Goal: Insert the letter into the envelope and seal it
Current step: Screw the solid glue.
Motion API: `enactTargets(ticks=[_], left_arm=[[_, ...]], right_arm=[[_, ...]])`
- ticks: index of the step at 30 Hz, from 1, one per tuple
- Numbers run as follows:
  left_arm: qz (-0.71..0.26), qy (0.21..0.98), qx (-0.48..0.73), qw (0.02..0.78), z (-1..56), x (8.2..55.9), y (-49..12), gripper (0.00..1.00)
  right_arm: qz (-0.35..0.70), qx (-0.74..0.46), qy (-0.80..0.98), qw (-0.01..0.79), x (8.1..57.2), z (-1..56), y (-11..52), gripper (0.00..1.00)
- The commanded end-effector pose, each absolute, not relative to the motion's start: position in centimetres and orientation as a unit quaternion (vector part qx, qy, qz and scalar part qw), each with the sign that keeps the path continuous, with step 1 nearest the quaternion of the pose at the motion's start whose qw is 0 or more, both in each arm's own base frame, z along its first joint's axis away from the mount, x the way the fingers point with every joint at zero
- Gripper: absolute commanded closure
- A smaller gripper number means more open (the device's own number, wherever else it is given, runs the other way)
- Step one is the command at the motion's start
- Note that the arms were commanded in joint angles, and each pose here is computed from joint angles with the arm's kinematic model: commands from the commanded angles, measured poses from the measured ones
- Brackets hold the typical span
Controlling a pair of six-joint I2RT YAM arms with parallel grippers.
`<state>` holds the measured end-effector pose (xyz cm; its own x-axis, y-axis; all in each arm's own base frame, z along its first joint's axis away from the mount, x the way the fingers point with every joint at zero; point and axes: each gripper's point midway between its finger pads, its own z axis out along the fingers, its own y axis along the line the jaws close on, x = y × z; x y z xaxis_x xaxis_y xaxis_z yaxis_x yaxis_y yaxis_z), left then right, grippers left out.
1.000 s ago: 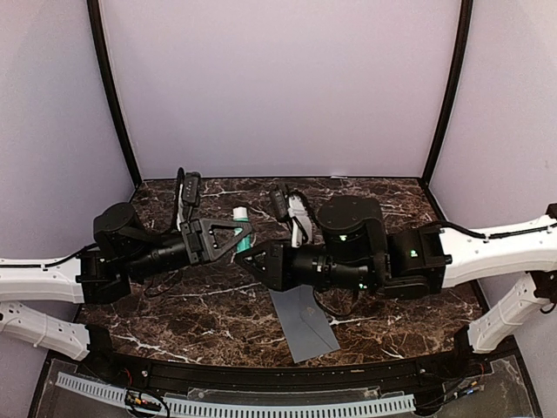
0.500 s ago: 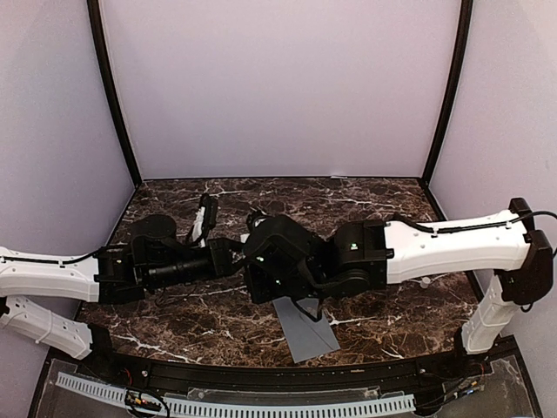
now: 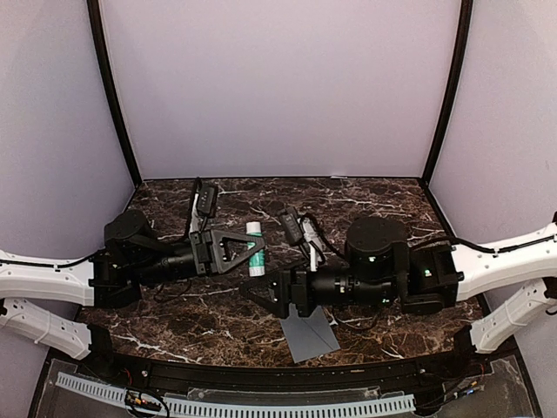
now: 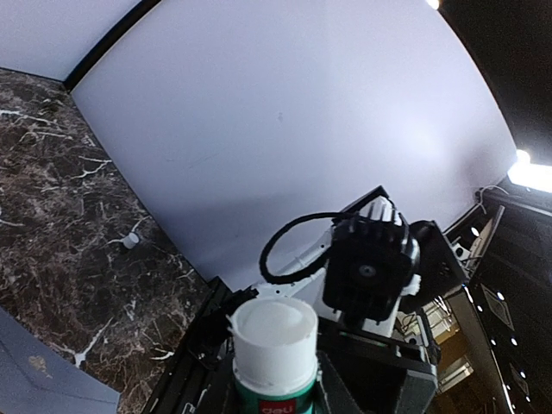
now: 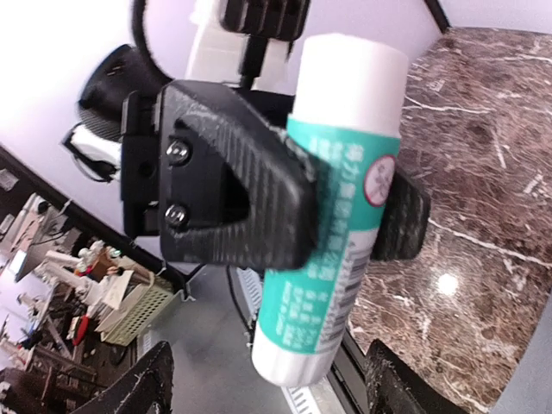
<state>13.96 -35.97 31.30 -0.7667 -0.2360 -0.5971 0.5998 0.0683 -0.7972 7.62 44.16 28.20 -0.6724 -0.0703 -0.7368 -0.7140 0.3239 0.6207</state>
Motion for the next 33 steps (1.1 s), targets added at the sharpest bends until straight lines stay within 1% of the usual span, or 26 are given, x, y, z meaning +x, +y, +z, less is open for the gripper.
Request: enactTargets(ticks=[1, 4, 9, 15, 24, 26, 29, 33], left_arm=[[-0.748, 0.546, 0.216, 0.310, 36.8, 10.0, -35.1, 1.00], [-0.763, 0.517, 0.238, 0.306, 38.1, 8.9, -34.8, 1.00], [-0.775, 0.493, 0.256, 0.302, 39.1, 7.9, -34.4, 1.00], [-0.782, 0.481, 0.261, 0.299, 39.6, 7.6, -34.3, 1.00], [-0.787, 0.475, 0.262, 0.295, 39.7, 7.6, -34.5, 1.00], [-0.787, 0.474, 0.262, 0.294, 39.7, 7.6, -34.5, 1.00], [-0.788, 0.474, 0.263, 0.293, 39.6, 7.6, -34.6, 1.00], [-0.788, 0.473, 0.263, 0.292, 39.6, 7.6, -34.7, 1.00]], right_arm=[[0.662, -0.275, 0.627, 0.305, 4.6, 34.1, 43.3, 0.26], [0.696, -0.273, 0.589, 0.307, 3.9, 35.6, 42.2, 0.26], [0.729, -0.262, 0.544, 0.323, 3.6, 37.7, 41.1, 0.30], [0.727, -0.254, 0.542, 0.337, 4.1, 38.2, 41.5, 0.34], [0.729, -0.267, 0.543, 0.320, 3.6, 37.8, 42.8, 0.41], [0.731, -0.277, 0.539, 0.315, 3.3, 37.9, 43.2, 0.46], [0.733, -0.283, 0.536, 0.310, 3.1, 37.9, 43.6, 0.57], [0.734, -0.284, 0.533, 0.311, 3.0, 38.0, 43.6, 0.68]])
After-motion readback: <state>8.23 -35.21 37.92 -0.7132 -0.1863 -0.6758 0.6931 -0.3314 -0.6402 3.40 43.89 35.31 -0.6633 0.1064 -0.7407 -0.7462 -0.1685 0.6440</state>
